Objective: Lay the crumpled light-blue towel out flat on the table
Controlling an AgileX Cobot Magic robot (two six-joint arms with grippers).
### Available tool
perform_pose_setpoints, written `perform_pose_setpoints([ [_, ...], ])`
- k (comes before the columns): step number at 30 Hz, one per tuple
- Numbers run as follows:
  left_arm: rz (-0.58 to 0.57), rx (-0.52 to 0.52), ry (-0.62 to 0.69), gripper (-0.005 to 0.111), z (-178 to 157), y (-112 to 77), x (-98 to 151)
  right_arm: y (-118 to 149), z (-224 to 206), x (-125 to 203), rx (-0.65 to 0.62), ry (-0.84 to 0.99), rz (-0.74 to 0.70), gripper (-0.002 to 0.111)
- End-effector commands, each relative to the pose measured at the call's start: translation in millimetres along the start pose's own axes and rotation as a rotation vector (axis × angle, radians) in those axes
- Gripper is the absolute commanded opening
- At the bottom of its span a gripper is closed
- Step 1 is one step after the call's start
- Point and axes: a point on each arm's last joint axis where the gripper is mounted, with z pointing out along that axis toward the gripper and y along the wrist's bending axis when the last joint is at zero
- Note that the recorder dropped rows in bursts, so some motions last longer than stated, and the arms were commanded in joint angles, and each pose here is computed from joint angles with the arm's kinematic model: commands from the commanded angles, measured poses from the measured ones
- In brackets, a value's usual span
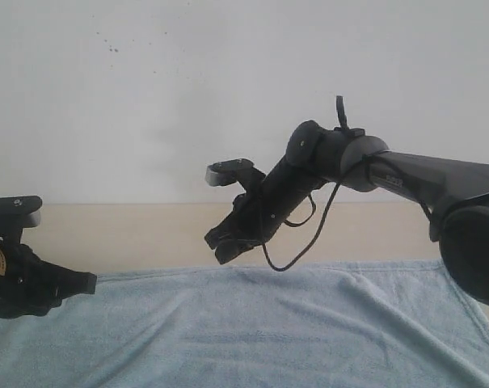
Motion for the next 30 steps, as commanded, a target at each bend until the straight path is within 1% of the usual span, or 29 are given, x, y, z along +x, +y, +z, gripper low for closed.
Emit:
perform_pose_setpoints([
  [1,0.011,0.007,-0.008,0.004,0,-1.8,-1,18,-30,-15,-0.086,-0.055,-0.07,0.016],
  [5,0.011,0.009,-0.011,0.004,0,-2.0,-1,23,-49,-18,-0.101,-0.047,-0.085,0.016],
  [9,0.011,0.013,-0.017,0.004,0,-2.3,-2,26,-61,-12,-0.136,0.005,-0.074,0.016],
  [12,0.011,0.013,-0.017,0.004,0,-2.3,-2,25,-72,-3,-0.116,0.009,-0.046,0.016],
  [17,0.011,0.013,-0.017,0.004,0,-2.3,-2,26,-90,19,-0.031,-0.013,0.004,0.016],
  [20,0.008,0.013,-0.017,0.004,0,-2.3,-2,31,-104,41,0.044,-0.02,0.024,0.016],
  [24,0.007,0.009,-0.008,0.004,1,-1.8,0,32,-121,81,0.166,-0.03,0.064,0.016],
  [29,0.003,0.005,0.002,0.004,1,-1.9,1,29,-138,139,0.291,-0.062,0.206,0.016],
  [30,0.001,0.003,0.007,0.004,1,-1.7,1,27,-139,157,0.315,-0.055,0.257,0.016],
])
